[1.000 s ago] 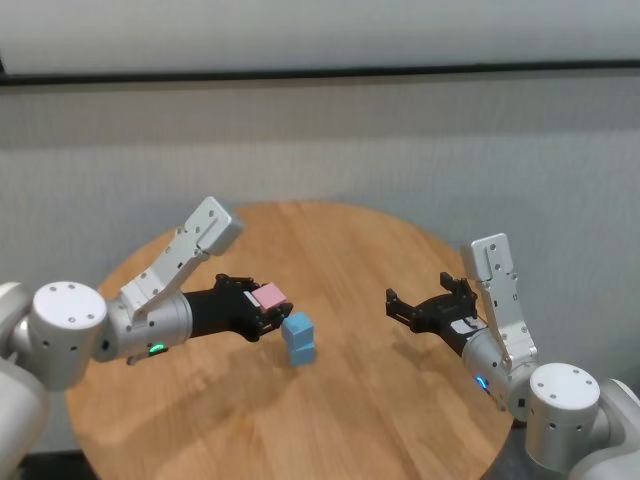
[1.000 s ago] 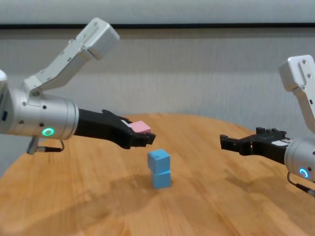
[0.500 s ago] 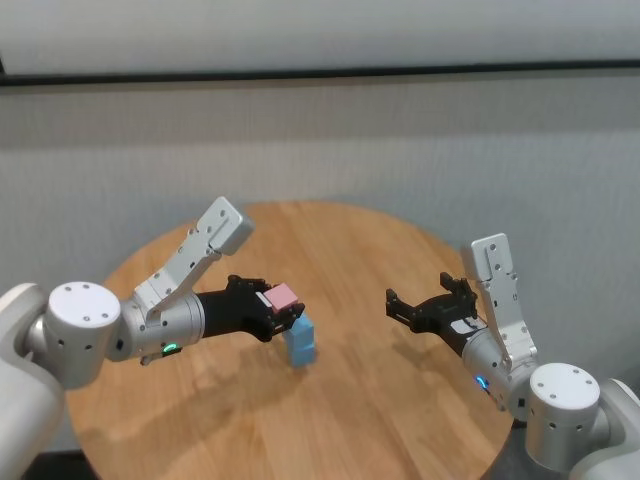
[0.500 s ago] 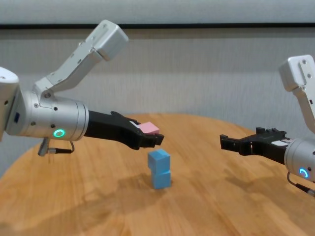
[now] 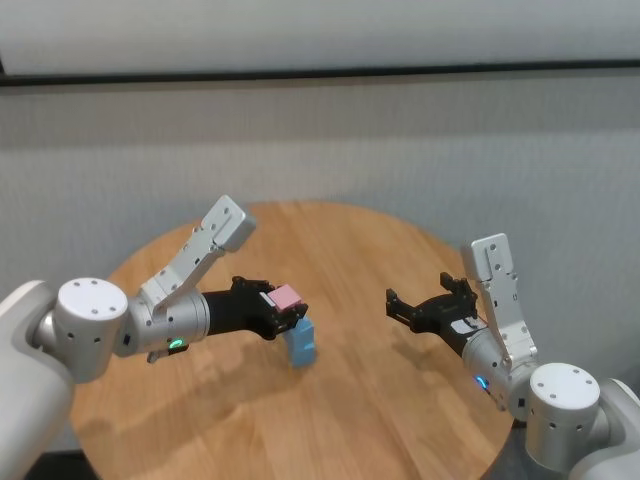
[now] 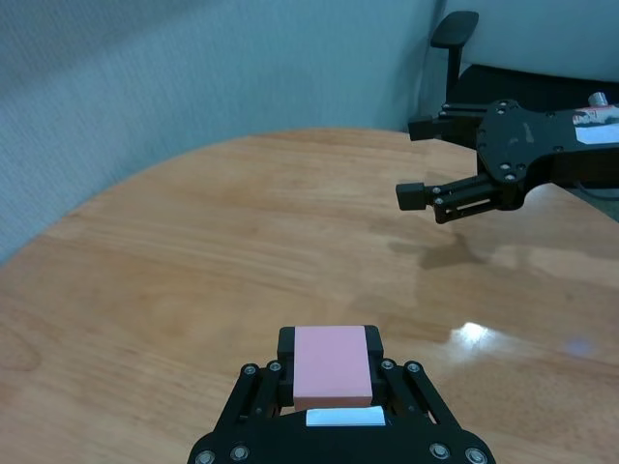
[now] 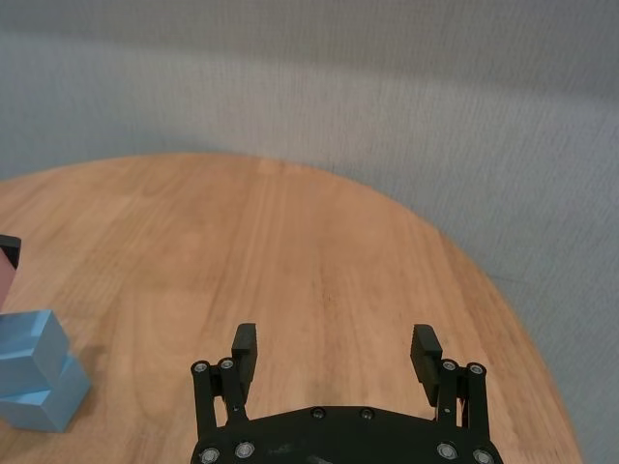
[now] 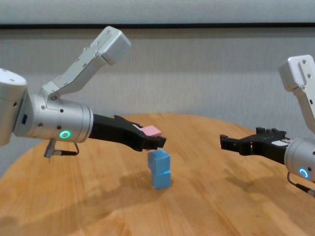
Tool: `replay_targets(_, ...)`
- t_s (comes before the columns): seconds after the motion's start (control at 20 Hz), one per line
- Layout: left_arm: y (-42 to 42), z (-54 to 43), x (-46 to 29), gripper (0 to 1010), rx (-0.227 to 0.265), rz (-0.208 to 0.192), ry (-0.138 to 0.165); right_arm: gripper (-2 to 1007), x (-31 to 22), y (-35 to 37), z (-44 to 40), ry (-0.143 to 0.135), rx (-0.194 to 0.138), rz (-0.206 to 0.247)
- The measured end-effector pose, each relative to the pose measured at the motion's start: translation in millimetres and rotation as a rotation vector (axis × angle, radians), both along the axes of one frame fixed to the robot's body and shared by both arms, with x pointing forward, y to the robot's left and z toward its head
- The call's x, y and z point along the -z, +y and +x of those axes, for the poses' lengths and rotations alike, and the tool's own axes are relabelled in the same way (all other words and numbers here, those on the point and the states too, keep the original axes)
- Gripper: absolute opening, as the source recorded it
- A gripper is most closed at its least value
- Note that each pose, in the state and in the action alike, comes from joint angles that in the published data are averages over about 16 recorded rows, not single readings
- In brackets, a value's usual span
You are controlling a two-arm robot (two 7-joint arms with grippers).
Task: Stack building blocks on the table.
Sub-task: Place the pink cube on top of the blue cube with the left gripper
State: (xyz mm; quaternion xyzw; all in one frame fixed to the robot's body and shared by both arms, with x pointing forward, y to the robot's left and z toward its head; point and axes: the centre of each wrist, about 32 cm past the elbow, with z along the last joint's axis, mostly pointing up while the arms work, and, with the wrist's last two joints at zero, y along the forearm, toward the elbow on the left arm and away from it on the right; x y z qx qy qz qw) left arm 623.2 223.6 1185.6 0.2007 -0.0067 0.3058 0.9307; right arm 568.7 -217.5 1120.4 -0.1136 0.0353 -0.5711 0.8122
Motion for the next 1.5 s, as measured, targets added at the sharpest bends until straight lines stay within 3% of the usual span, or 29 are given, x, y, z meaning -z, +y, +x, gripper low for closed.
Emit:
replay_targets(0.65, -7.6, 4.7, 0.5, 396, 0.002, -0.009, 0.015, 1004, 0.0, 0.0, 0.0, 0.0, 0.0, 0.0)
replay_targets(1.5, -11.0, 6.9, 3.3, 396, -0.003, -0.008, 0.033, 1005, 0.0, 0.0, 0.0, 0.0, 0.0, 0.0)
